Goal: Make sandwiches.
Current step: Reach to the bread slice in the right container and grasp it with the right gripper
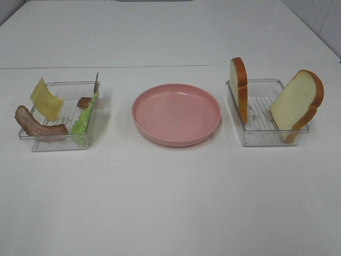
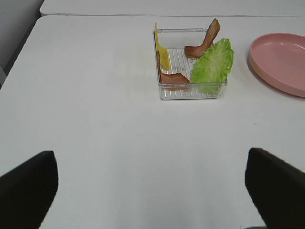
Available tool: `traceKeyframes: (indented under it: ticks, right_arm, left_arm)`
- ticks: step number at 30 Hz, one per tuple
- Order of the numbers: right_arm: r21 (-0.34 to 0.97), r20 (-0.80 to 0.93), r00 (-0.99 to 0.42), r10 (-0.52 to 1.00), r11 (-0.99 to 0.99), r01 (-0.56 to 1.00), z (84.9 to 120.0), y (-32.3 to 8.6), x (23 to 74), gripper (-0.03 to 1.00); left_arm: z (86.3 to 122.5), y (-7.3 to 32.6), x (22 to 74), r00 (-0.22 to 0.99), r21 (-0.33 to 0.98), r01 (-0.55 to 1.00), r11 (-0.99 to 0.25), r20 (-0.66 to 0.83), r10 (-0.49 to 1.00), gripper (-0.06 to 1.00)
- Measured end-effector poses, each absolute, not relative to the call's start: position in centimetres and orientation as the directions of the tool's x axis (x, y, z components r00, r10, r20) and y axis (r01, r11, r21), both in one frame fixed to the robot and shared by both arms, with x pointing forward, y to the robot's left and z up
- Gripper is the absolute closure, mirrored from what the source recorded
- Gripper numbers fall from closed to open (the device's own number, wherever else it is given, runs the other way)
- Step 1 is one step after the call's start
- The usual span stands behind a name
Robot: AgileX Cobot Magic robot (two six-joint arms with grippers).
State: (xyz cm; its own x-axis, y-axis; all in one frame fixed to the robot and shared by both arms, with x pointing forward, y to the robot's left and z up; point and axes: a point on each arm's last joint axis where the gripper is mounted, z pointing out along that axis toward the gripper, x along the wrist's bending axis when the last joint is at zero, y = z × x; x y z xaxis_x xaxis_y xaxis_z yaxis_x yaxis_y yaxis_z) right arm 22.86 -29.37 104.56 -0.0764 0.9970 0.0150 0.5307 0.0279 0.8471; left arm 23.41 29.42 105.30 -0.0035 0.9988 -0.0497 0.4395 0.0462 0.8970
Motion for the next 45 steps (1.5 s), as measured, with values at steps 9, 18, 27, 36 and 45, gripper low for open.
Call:
traceKeyframes:
  ticks: [9, 18, 27, 36, 45]
  right_arm:
    - [0.847, 0.016, -0.077, 0.997, 0.028, 0.531, 104.6, -29.4, 22.9, -0.02]
    - [0.847, 0.017, -0.078, 0.997, 0.027, 0.531, 104.6, -29.3, 22.9, -0.02]
    - [0.733, 0.055, -0.055, 0.997, -0.003, 0.68, 105.4, -29.2, 25.5, -0.02]
    - [0.492, 0.164, -0.049, 0.985, -0.038, 0.87, 109.9, -28.2, 35.5, -0.02]
    - [0.361, 0.152, -0.033, 0.988, -0.024, 0.932, 112.5, -28.0, 48.1, -0.02]
  left_arm:
    - [105.3, 29.4, 23.4, -0.003, 0.897, 0.44, 0.046, -0.05, 0.999, -0.04]
    - [105.3, 29.4, 23.4, -0.003, 0.897, 0.44, 0.046, -0.05, 0.999, -0.04]
    - [105.3, 29.4, 23.4, -0.003, 0.897, 0.44, 0.046, -0.05, 0.999, -0.04]
    - [105.3, 29.4, 23.4, -0.003, 0.897, 0.44, 0.046, -0.05, 0.999, -0.04]
    - [105.3, 29.4, 23.4, -0.003, 0.897, 0.44, 0.046, -0.05, 0.999, -0.04]
